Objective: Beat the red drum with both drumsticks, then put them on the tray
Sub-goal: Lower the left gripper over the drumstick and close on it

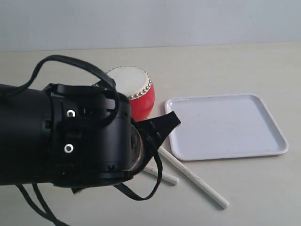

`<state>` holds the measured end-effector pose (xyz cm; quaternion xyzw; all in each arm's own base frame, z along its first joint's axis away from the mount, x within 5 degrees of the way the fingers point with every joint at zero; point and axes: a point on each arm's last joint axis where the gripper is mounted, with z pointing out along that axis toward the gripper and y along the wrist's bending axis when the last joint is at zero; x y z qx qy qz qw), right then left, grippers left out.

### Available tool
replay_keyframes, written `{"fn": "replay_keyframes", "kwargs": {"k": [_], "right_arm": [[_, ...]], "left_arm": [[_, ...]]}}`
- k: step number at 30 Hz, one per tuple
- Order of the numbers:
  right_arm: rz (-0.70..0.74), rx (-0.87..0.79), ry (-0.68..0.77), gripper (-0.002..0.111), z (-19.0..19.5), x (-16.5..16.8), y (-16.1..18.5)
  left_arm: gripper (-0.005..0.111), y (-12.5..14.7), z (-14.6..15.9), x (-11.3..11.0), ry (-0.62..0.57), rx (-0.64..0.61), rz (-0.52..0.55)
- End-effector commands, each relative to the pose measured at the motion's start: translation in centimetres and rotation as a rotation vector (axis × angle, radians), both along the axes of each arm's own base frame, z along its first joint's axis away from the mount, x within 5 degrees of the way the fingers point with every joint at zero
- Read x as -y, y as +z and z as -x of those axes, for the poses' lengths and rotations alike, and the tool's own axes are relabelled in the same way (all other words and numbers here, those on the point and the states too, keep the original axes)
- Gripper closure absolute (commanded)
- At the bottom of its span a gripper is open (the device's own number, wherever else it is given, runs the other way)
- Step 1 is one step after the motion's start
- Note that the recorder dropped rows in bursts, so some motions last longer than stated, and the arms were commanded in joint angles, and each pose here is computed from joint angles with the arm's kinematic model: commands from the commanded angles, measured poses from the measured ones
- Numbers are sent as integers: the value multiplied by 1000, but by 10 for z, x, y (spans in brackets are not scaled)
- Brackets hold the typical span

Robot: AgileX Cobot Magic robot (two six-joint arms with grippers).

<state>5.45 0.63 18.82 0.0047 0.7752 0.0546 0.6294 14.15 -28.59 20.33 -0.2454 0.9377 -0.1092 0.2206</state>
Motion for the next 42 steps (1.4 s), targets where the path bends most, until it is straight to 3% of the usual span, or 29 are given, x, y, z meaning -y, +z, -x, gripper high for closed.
{"fn": "replay_keyframes", "kwargs": {"k": [1,6,19,23,25,27,30,31,36,42], "right_arm": [[8,7,-1,108,0,0,-1],[8,7,-1,108,0,0,-1],[8,7,-1,108,0,0,-1],[8,7,-1,108,0,0,-1],[8,7,-1,108,0,0,-1],[8,7,-1,108,0,0,-1],[8,7,-1,108,0,0,-1],[8,7,-1,108,0,0,-1],[8,7,-1,108,0,0,-1],[8,7,-1,108,0,0,-1]], "left_arm": [[107,-18,9,-5,243,-264,13],[107,-42,2,1,414,-436,88],[105,-38,-44,2,460,-361,178],[85,-42,-55,7,458,-341,168],[63,-45,-59,11,449,-327,152],[52,-48,-60,13,452,-331,147],[61,-52,-62,9,475,-342,110],[71,-58,-69,4,507,-352,95],[72,-61,-83,-1,553,-359,144],[72,-68,-89,12,537,-391,148]]}}
